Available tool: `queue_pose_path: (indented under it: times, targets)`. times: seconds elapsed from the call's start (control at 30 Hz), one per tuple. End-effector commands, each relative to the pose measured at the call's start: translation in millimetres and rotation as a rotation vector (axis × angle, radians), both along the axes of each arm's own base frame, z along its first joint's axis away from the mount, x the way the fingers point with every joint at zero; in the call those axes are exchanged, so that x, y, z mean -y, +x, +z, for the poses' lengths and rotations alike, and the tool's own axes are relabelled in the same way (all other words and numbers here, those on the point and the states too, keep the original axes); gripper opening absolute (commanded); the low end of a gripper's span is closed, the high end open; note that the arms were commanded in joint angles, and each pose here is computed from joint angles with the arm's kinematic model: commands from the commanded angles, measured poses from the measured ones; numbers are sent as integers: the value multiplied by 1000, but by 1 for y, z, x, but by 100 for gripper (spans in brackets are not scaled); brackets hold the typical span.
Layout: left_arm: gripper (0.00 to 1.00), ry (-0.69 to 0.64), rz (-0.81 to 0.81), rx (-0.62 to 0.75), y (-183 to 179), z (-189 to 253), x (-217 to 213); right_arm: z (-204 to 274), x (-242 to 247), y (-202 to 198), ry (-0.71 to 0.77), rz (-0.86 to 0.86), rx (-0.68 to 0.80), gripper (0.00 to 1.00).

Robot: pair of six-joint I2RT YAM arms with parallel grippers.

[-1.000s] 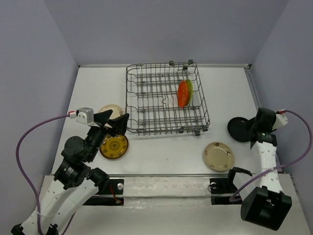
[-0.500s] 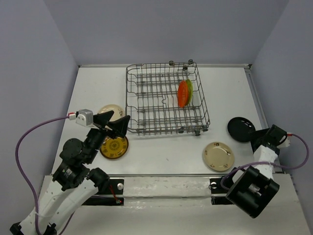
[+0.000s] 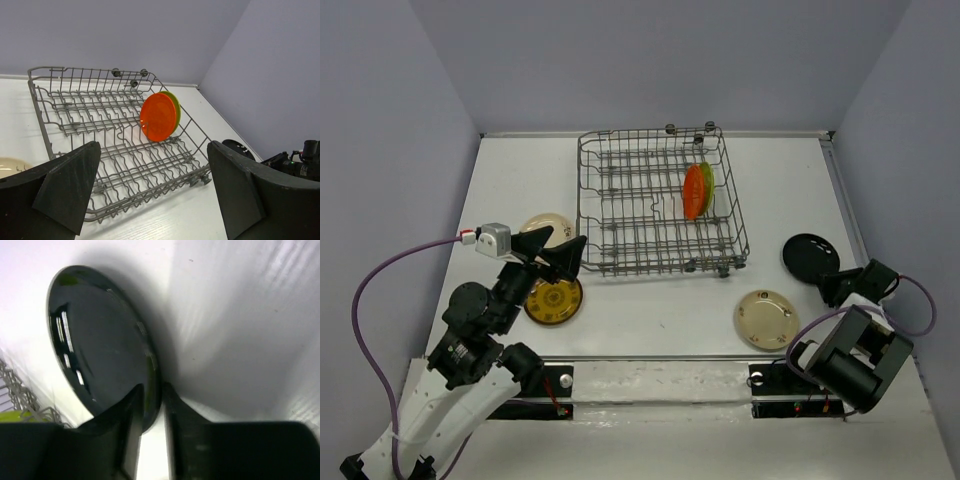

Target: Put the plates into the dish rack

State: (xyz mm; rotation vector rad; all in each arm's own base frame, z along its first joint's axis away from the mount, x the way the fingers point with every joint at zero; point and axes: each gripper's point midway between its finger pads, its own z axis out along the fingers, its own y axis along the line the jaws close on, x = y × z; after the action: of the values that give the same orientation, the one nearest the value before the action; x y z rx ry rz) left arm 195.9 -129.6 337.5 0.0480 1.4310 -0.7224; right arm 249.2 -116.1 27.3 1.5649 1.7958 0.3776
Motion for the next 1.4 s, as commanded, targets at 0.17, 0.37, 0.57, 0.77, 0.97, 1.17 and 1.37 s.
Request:
queue_pose_path:
  times: [0.17,0.37,0.57,0.77,0.97,1.17,1.37]
  targets:
    - [99,-37,6,56,-1,27,-2,12,1,10,-43,-3,119,7]
    - [99,-28,7,47,2,25,-1,93,9,16,-335,-21,212,7]
    - [99,-17,11,37,6,21,1,217,-29,48,-586,87,293,7]
    - [99,-11,38,28,12,19,-3,312,-111,96,-818,249,295,7]
    - [99,-6,45,25,13,17,-4,348,-215,145,-1024,462,182,7]
    - [99,-10,51,31,12,19,-6,332,-289,185,-1182,589,0,7]
    - [99,-20,40,43,8,23,-6,287,-320,202,-1257,670,-146,7]
